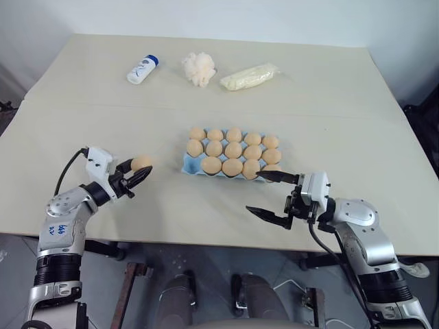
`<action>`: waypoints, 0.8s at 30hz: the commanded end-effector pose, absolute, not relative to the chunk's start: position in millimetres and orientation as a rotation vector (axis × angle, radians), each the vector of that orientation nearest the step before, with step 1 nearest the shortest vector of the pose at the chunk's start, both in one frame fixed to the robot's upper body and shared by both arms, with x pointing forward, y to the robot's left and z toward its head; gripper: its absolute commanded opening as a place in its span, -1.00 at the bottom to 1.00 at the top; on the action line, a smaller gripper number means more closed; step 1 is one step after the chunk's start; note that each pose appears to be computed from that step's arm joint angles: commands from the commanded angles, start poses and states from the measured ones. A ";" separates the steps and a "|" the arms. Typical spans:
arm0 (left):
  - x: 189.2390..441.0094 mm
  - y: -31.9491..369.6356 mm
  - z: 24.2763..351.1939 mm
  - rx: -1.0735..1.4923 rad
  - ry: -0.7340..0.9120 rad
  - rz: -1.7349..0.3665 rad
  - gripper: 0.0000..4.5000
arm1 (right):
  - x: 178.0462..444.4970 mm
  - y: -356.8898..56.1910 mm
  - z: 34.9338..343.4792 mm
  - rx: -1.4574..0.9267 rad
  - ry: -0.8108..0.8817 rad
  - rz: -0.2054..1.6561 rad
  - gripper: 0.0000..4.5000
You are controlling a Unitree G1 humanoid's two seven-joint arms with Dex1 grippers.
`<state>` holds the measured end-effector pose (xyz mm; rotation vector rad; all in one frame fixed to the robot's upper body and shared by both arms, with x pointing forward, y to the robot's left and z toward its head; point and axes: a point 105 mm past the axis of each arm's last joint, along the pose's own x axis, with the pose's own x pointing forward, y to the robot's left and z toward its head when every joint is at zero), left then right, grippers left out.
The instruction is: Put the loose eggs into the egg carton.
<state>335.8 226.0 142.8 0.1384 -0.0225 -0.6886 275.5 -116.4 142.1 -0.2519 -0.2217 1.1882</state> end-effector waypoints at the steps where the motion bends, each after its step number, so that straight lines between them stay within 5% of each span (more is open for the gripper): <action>1: 335.4 205.6 168.0 0.203 -0.092 -0.820 -0.06 | 274.4 -120.9 155.5 -0.286 -0.275 1.167 1.00; 10: 356.0 154.3 154.4 0.268 -0.047 -0.988 -0.06 | 277.2 -115.4 159.0 -0.289 -0.301 1.151 1.00; 18: 357.3 145.2 148.8 0.282 -0.056 -1.016 0.93 | 273.6 -109.6 157.3 -0.268 -0.306 1.139 1.00; 24: 339.8 188.2 155.1 0.336 -0.045 -0.995 0.93 | 271.3 -112.5 157.6 -0.266 -0.298 1.140 1.00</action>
